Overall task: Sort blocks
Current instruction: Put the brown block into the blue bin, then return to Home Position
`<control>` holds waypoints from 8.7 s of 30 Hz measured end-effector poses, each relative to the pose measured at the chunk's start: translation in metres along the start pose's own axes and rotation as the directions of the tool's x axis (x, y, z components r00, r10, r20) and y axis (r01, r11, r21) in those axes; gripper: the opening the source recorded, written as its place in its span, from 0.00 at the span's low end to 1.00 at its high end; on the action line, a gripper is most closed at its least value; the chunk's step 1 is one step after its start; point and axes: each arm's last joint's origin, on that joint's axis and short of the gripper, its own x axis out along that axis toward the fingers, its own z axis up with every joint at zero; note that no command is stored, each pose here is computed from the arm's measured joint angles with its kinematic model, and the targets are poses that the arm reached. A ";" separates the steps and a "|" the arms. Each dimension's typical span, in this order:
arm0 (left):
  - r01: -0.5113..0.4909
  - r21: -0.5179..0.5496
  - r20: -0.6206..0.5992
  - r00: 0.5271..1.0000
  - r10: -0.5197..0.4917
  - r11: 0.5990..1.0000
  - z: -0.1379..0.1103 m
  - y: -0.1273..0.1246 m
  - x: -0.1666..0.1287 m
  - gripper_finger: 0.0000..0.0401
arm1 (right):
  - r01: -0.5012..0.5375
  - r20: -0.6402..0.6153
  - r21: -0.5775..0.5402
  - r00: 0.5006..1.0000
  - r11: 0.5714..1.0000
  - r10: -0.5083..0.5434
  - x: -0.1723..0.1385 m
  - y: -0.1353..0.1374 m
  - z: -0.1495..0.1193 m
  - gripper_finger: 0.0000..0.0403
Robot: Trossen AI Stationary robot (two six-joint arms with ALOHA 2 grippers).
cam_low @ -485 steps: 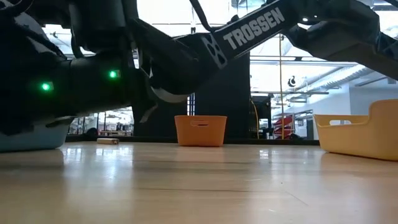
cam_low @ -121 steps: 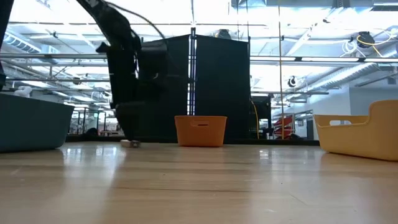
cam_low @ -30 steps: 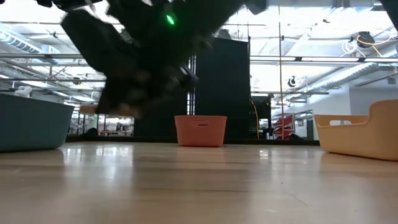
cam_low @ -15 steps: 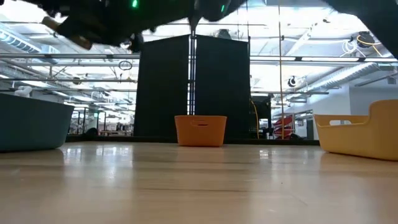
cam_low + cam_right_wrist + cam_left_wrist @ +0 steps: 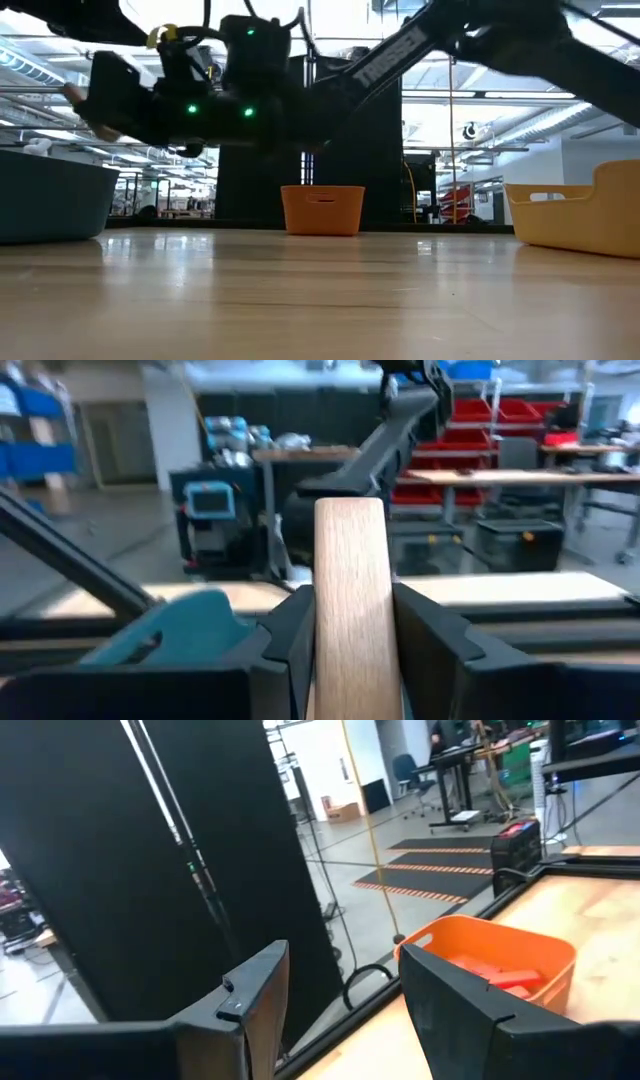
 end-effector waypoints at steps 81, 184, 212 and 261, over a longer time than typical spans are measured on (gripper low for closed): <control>0.643 -0.204 0.310 0.757 -0.574 0.738 -0.014 0.013 -0.005 0.47 | 0.111 -0.347 0.071 0.935 0.991 -0.080 -0.360 -0.018 0.268 0.30; 0.640 -0.285 0.238 0.768 -0.595 0.713 -0.100 -0.021 0.019 0.47 | -0.172 -0.368 0.254 0.893 0.952 0.259 -0.458 -0.023 0.078 0.30; 0.640 -0.285 0.237 0.768 -0.595 0.713 -0.100 -0.021 0.019 0.47 | -0.172 -0.368 0.254 0.893 0.952 0.259 -0.458 -0.023 0.078 0.30; 0.640 -0.285 0.237 0.768 -0.595 0.713 -0.100 -0.021 0.019 0.47 | -0.172 -0.368 0.254 0.893 0.952 0.259 -0.458 -0.023 0.078 0.30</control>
